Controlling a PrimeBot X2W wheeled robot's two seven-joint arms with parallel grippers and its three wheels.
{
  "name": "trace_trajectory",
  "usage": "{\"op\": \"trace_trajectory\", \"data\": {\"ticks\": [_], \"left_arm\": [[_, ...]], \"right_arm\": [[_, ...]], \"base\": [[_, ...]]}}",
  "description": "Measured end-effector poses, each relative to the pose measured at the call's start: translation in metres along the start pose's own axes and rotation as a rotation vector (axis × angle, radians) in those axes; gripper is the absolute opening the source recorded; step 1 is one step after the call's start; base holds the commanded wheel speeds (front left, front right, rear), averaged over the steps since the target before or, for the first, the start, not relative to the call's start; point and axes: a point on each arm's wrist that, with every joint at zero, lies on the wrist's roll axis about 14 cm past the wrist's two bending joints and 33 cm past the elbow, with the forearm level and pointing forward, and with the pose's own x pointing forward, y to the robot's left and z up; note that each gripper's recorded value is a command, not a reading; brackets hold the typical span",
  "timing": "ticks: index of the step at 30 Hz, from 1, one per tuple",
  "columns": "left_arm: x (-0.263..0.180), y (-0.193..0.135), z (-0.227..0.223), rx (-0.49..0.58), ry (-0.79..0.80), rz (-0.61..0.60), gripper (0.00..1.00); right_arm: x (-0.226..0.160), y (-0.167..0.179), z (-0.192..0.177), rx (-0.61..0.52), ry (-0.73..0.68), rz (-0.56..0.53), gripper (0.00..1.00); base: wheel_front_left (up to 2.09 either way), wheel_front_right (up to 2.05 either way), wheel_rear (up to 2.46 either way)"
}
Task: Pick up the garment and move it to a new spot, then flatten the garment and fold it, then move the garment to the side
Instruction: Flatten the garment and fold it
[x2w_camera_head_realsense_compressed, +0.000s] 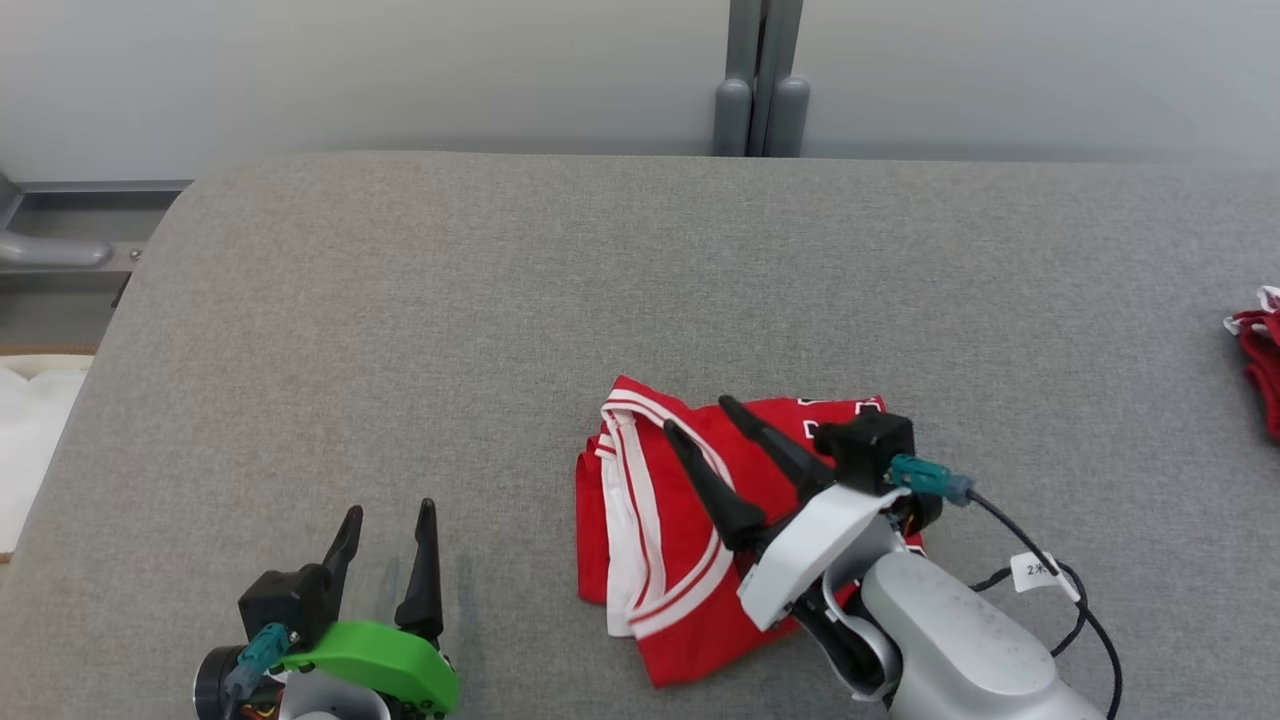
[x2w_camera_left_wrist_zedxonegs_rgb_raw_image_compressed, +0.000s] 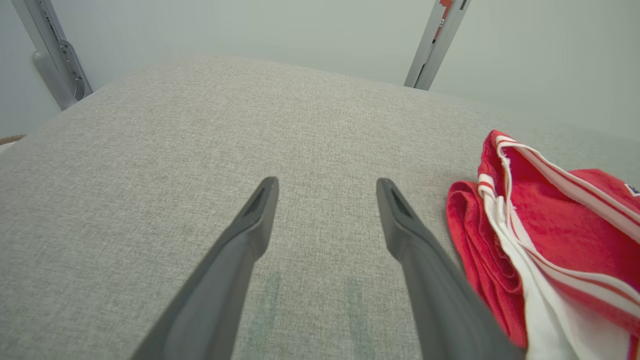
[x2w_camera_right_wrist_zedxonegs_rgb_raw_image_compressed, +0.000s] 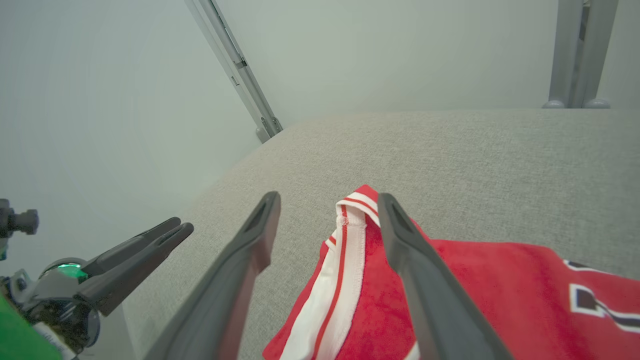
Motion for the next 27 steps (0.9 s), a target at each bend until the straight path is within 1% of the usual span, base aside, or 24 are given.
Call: {"op": "trace_trajectory", "data": {"ticks": [2,6,9,12,16,22,27], "left_arm": [[0.002,0.0,0.003,0.005,-0.008,-0.001,1.0],[0.006,-0.004,0.009,0.017,-0.025,-0.014,1.0],[0.01,-0.01,0.013,0.03,-0.037,-0.036,1.0],[0.014,-0.017,0.017,0.048,-0.049,-0.057,1.0],[0.014,-0.024,0.017,0.074,-0.053,-0.083,1.0],[0.008,-0.032,0.011,0.111,-0.038,-0.113,1.0],[0.002,-0.039,0.005,0.118,-0.025,-0.136,1.0]], "right_arm": [[-0.003,-0.015,0.017,-0.033,-0.048,-0.047,1.0],[-0.024,-0.053,0.034,-0.113,-0.1,-0.176,1.0],[-0.05,-0.086,0.047,-0.173,-0.137,-0.297,1.0],[-0.077,-0.11,0.054,-0.22,-0.153,-0.4,1.0],[-0.119,-0.138,0.053,-0.239,-0.153,-0.539,1.0],[-0.171,-0.155,0.034,-0.248,-0.102,-0.67,1.0],[-0.197,-0.158,0.017,-0.232,-0.061,-0.726,1.0]], "base": [[0.0,0.0,0.0],[0.0,0.0,0.0],[0.0,0.0,0.0],[0.0,0.0,0.0],[0.0,0.0,0.0],[0.0,0.0,0.0],[0.0,0.0,0.0]]}}
